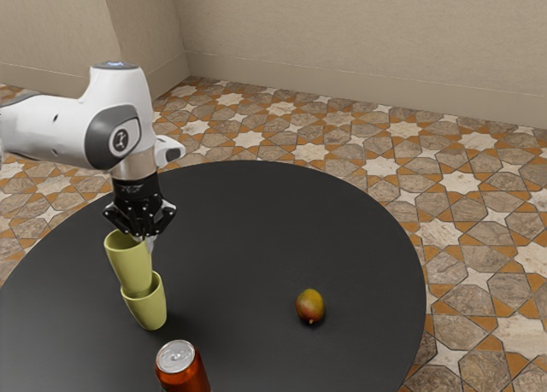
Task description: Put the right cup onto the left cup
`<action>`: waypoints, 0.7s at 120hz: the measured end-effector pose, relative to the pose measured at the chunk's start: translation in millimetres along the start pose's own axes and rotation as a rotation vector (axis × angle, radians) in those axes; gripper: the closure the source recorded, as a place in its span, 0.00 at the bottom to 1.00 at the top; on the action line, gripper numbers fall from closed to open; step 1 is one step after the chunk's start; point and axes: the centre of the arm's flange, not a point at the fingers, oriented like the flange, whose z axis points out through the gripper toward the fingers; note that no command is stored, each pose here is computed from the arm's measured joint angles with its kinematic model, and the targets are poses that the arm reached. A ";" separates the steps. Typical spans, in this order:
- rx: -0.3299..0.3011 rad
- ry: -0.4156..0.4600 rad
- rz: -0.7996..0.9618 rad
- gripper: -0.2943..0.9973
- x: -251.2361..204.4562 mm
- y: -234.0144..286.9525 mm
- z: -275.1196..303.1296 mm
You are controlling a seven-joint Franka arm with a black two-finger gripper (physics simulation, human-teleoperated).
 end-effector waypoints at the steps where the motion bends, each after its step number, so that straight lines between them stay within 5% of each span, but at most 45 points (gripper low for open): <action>1: 0.000 0.000 0.000 0.84 0.2 0.3 0.3; 84: -0.031 0.006 -0.023 0.79 1.5 6.6 6.8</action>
